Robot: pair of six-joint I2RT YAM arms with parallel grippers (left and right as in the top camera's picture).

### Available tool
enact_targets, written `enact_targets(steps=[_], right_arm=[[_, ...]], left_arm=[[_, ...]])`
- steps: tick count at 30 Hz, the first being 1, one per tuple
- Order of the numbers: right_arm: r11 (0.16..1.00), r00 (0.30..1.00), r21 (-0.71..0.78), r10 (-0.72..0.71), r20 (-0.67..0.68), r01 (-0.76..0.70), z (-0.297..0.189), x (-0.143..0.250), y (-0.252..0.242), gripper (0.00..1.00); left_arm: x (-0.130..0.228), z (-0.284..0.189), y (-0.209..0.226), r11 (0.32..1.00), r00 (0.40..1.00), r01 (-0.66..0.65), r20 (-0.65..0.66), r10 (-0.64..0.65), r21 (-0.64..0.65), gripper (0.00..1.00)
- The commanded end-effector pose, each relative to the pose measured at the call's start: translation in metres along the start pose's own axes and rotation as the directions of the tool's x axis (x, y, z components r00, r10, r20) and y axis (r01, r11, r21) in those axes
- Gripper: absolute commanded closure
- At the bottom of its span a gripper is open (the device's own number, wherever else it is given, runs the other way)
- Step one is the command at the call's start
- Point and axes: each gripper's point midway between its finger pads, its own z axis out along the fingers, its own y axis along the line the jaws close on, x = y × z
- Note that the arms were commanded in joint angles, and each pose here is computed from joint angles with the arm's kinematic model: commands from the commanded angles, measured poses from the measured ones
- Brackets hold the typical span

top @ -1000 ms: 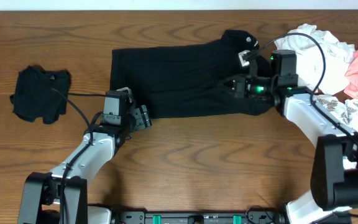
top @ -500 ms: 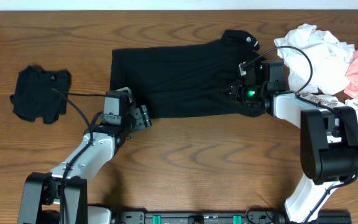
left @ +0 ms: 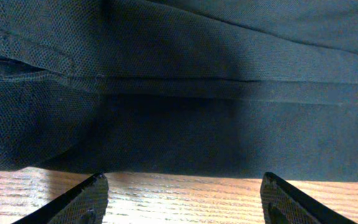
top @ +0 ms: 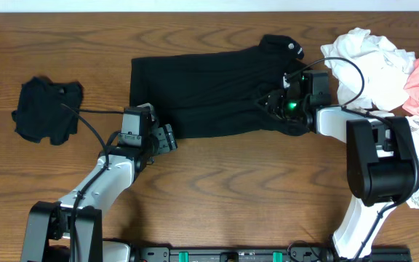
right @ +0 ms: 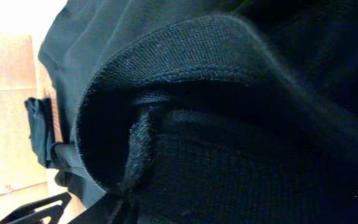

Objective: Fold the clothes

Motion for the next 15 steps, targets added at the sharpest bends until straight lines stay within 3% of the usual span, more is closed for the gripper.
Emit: enact_targets(steps=[1, 7, 15], right_arm=[[0.987, 0.997, 0.152, 0.053, -0.048, -0.045, 0.019, 0.030, -0.057, 0.60], [0.997, 0.998, 0.071, -0.010, -0.060, 0.015, 0.013, 0.027, -0.035, 0.53], [0.983, 1.000, 0.185, 0.010, -0.011, -0.008, -0.014, 0.015, -0.046, 0.51]], left_arm=[[-0.009, -0.004, -0.004, 1.000, 1.000, -0.019, 0.024, 0.019, 0.006, 0.21], [-0.013, -0.005, 0.006, 0.997, 0.997, -0.055, 0.048, 0.057, -0.053, 0.21], [-0.025, -0.007, 0.021, 0.988, 0.992, -0.058, 0.102, 0.073, -0.144, 0.20]])
